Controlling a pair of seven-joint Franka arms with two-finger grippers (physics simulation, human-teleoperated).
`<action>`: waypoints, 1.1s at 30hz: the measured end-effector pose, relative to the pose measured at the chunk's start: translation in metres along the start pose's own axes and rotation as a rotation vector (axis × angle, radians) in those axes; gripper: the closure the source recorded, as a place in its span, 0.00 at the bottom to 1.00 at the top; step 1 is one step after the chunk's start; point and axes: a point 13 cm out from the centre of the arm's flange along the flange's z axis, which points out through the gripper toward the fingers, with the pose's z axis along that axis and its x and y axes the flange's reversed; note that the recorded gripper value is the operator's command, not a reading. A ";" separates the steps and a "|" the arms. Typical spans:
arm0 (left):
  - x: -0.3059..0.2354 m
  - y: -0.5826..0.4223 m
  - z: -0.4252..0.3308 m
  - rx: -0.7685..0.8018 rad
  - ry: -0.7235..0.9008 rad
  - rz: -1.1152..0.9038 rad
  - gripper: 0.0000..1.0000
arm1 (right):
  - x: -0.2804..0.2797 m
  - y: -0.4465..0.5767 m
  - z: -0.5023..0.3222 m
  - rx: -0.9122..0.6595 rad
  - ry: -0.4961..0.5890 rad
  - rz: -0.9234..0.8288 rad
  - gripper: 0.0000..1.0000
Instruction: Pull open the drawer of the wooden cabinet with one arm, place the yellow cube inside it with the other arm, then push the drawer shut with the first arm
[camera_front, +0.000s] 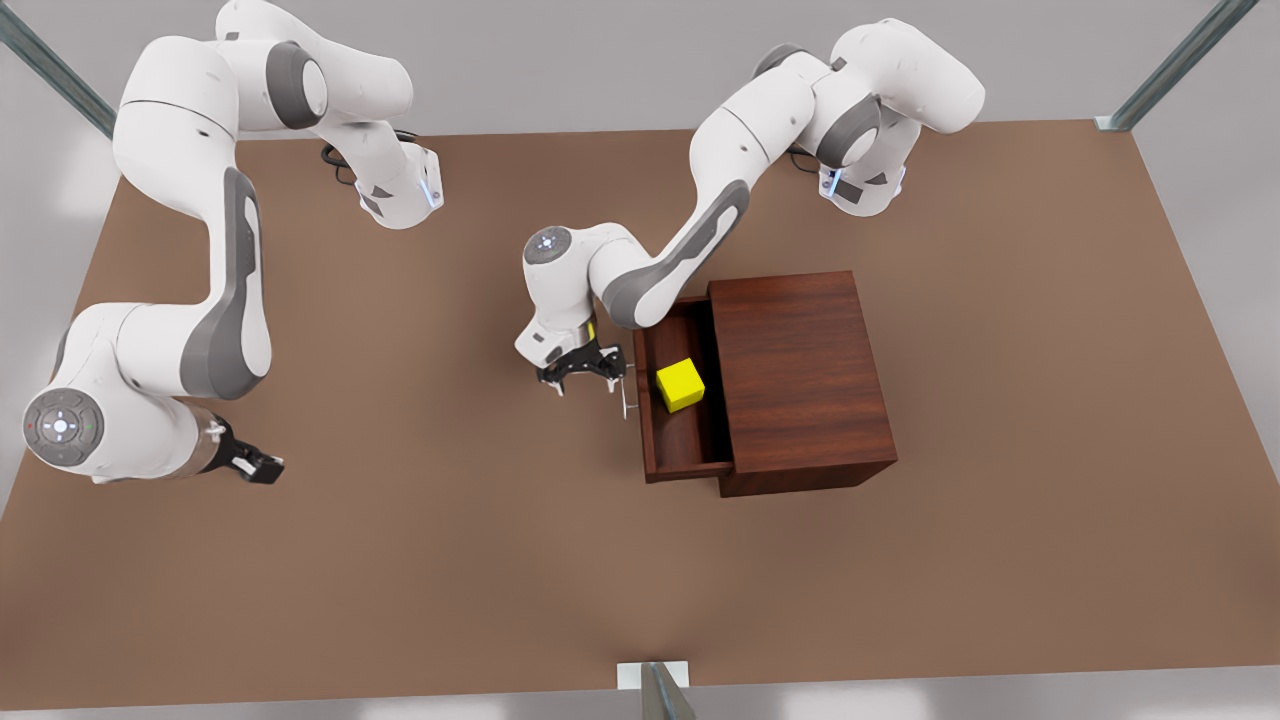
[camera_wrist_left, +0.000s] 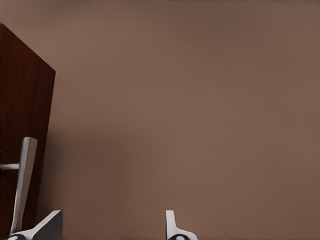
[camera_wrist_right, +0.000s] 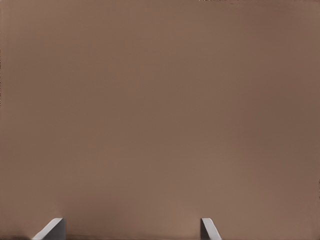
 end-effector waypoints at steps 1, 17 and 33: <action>-0.001 0.002 0.000 -0.006 -0.004 -0.018 0.00 | 0.000 0.000 0.000 0.001 0.001 -0.025 0.00; -0.035 0.082 0.029 -0.152 0.053 -0.250 0.00 | 0.003 0.005 0.003 0.007 0.004 -0.271 0.00; -0.057 0.143 0.050 -0.242 0.112 -0.321 0.00 | 0.003 0.006 0.005 0.009 0.007 -0.367 0.00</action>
